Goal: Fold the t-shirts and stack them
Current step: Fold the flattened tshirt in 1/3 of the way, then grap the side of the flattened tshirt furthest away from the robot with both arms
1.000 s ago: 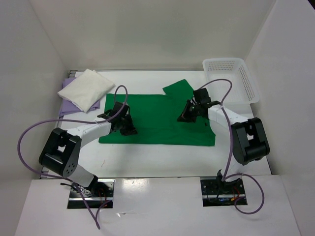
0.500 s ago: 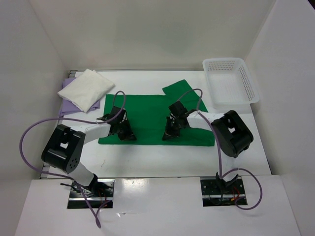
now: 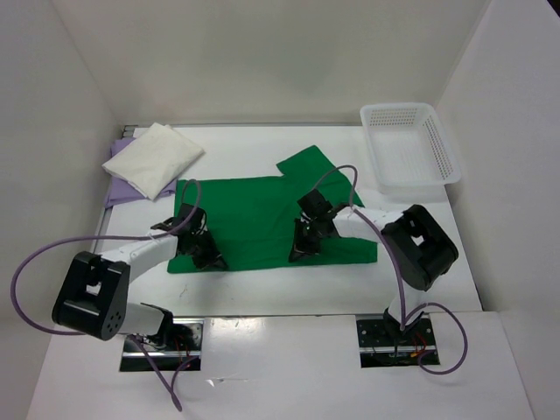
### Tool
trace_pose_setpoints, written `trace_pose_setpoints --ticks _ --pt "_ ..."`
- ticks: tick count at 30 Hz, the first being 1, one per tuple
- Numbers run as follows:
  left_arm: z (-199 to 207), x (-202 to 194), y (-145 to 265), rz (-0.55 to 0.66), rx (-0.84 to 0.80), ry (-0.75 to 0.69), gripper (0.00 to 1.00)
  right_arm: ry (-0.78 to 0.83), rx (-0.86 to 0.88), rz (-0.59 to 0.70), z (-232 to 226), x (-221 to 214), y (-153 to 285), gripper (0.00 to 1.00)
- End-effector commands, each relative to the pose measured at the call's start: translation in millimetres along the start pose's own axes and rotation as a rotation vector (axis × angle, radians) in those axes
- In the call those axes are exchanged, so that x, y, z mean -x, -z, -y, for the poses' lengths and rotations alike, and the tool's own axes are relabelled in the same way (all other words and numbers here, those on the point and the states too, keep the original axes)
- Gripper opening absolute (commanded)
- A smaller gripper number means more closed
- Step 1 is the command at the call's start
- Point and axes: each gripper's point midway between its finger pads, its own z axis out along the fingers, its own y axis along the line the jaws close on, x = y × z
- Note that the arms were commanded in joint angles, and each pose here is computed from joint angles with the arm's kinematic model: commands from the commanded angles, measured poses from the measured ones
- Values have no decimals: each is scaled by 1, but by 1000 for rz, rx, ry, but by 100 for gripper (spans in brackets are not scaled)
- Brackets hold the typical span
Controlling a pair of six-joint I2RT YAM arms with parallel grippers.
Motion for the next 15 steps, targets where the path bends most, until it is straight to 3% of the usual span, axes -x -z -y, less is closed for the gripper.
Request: trace_pose_setpoints --ticks 1,3,7,10,15 --pt "10 29 20 64 -3 7 16 54 25 49 -27 15 26 9" --pt "44 78 46 199 -66 -35 21 62 49 102 -36 39 41 16" --pt "55 170 79 412 -108 26 29 97 126 221 -61 82 73 20" --pt "48 228 85 532 -121 108 29 122 154 260 -70 101 83 8" --pt "24 287 63 609 -3 121 27 156 166 300 -72 125 88 5"
